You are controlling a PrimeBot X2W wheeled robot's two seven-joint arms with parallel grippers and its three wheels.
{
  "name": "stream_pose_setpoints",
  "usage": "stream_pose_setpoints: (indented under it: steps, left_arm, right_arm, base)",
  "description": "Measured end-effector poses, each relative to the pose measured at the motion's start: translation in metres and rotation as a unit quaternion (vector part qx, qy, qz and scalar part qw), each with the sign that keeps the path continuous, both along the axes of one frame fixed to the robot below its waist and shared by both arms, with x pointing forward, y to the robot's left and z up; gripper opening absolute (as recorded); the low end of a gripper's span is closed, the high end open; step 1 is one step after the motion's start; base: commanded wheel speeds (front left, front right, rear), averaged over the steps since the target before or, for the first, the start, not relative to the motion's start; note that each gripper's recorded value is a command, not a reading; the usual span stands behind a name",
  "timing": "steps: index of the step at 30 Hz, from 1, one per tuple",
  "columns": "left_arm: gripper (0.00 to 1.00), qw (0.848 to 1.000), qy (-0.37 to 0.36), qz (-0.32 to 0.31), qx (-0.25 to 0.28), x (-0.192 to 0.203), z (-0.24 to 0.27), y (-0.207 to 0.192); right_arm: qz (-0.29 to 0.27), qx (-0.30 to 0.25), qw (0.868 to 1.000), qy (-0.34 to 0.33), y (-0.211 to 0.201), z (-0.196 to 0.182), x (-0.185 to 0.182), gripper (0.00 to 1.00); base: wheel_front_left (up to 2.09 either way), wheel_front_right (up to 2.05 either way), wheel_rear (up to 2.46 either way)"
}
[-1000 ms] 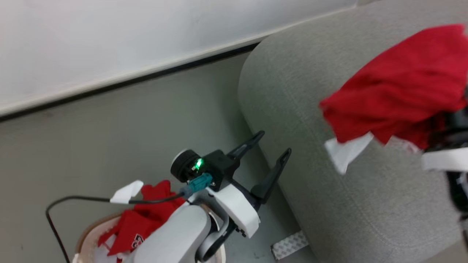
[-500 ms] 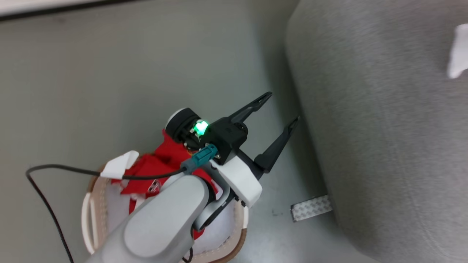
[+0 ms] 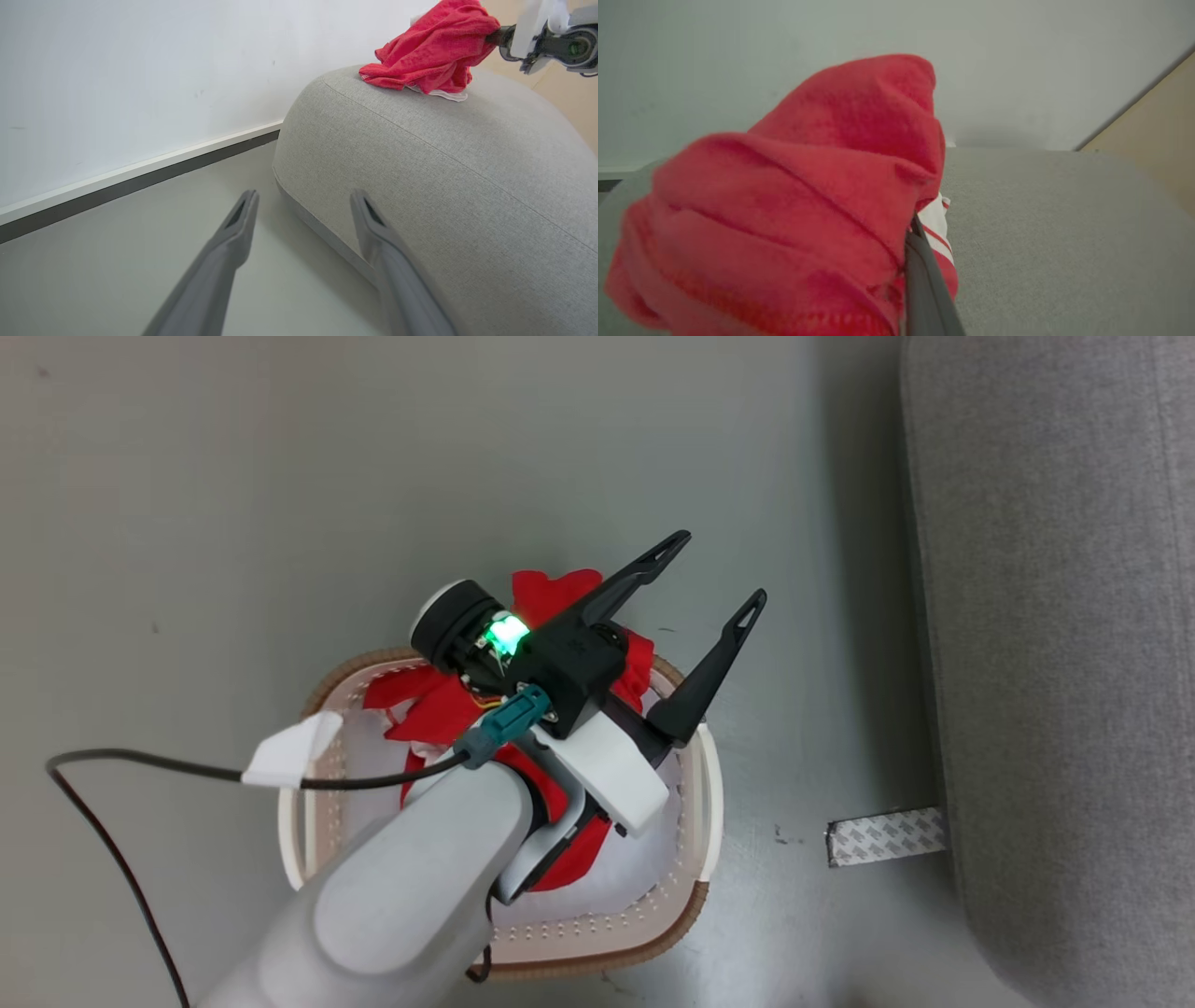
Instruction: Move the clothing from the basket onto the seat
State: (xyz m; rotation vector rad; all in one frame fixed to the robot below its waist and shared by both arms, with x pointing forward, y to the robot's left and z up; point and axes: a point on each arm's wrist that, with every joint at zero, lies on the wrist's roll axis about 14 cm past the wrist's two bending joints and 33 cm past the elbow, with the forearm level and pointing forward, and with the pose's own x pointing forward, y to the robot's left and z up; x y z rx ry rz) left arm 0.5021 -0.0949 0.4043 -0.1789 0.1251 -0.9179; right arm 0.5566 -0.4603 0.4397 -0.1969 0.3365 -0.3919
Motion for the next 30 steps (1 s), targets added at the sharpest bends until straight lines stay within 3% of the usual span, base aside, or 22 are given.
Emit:
stream_pose_setpoints:
  steps: [3, 7, 8, 9, 10, 20, 27, 30]
  left_arm:
    - [1.00, 1.000, -0.002, 0.008, -0.001, 0.001, 0.002, 0.004]
    - [1.00, 1.000, -0.008, 0.015, -0.003, 0.002, 0.009, 0.007]
    - [1.00, 1.000, -0.009, 0.016, -0.002, 0.002, 0.010, 0.008]
    - [1.00, 1.000, -0.011, 0.018, -0.004, 0.002, 0.012, 0.008]
    - [1.00, 1.000, -0.013, 0.018, -0.004, 0.002, 0.015, 0.008]
    - [1.00, 0.998, -0.040, 0.039, -0.013, -0.012, 0.056, 0.018]
    - [1.00, 0.994, -0.067, 0.079, -0.015, -0.030, 0.098, 0.043]
    - [1.00, 0.990, -0.085, 0.111, -0.021, -0.036, 0.120, 0.058]
  right_arm:
    - [-0.016, 0.013, 0.997, 0.078, -0.003, -0.030, -0.015, 0.00]
    - [-0.017, 0.030, 0.991, 0.131, 0.004, -0.043, -0.022, 0.00]
    - [-0.017, 0.037, 0.990, 0.136, 0.005, -0.043, -0.023, 0.18]
    - [-0.017, 0.040, 0.989, 0.139, 0.007, -0.042, -0.024, 0.45]
    - [-0.016, 0.041, 0.989, 0.142, 0.007, -0.040, -0.025, 1.00]
    - [0.021, 0.037, 0.974, 0.221, 0.030, -0.016, -0.061, 1.00]
    - [0.085, 0.007, 0.978, 0.191, 0.045, 0.046, -0.091, 1.00]
    - [0.131, -0.001, 0.985, 0.112, 0.065, 0.096, -0.087, 1.00]
  base:
    - [0.00, 0.00, 0.00]
    - [0.00, 0.00, 0.00]
    - [0.00, 0.00, 0.00]
    - [0.00, 0.00, 0.00]
    - [0.00, 0.00, 0.00]
    - [0.00, 0.00, 0.00]
    - [0.00, 0.00, 0.00]
    - [0.00, 0.00, 0.00]
